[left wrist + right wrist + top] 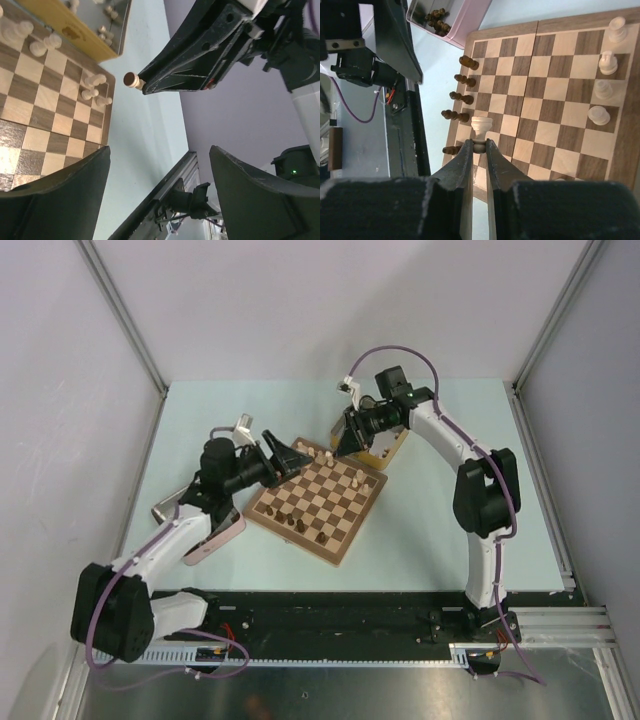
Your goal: Set up the chess pieces on the board
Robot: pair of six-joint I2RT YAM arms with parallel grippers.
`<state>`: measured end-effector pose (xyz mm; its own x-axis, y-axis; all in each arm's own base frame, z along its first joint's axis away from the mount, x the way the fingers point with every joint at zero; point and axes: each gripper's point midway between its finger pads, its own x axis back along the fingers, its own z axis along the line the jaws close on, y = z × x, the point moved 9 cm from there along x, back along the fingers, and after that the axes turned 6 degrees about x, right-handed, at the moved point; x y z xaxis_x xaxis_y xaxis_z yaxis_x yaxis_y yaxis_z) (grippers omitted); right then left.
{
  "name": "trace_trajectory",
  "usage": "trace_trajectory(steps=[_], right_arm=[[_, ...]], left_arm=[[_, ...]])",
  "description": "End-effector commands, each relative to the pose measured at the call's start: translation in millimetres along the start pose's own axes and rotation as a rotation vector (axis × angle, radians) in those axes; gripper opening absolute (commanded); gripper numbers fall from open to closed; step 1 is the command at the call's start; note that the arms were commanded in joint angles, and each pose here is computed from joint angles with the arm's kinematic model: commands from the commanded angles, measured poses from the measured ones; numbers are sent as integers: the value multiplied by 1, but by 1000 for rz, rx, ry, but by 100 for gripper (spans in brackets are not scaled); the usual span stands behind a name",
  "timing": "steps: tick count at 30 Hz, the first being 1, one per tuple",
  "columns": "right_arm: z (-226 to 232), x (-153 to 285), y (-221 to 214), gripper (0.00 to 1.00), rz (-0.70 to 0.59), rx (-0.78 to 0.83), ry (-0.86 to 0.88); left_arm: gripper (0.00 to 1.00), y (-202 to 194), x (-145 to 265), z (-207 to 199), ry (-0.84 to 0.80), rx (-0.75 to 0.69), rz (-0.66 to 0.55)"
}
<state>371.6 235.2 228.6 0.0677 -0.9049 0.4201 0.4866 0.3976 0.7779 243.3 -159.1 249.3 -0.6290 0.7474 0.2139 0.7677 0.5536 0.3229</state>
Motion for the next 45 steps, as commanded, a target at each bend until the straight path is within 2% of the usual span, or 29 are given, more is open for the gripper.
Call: trace_trajectory(steps=[1,11,19,26,35,39,42,43,45], right_arm=[[24,2,13,3,-32,28,46],[44,-3,18,3,-46,71,132],[47,-3,19,3,-53,91,138],[47,-3,22,3,-60,93,134],[45,2,20,3,-37,111,92],[40,2,12,3,29,150,37],[37,2,1,4,143,173,-21],[37,1,-3,4,199,156,-27],[30,1,-11,4,297,180,-82]], left_arm=[[82,2,-15,-11,-29,30,6],[75,8,-42,0,32,74,9],[61,8,-49,-3,27,116,13],[57,8,-51,-4,24,127,11],[60,6,-40,6,56,127,-48],[65,10,-27,7,59,90,-90],[70,19,-11,4,87,11,-155],[71,21,-4,10,146,8,-163],[73,26,13,4,171,-81,-218]])
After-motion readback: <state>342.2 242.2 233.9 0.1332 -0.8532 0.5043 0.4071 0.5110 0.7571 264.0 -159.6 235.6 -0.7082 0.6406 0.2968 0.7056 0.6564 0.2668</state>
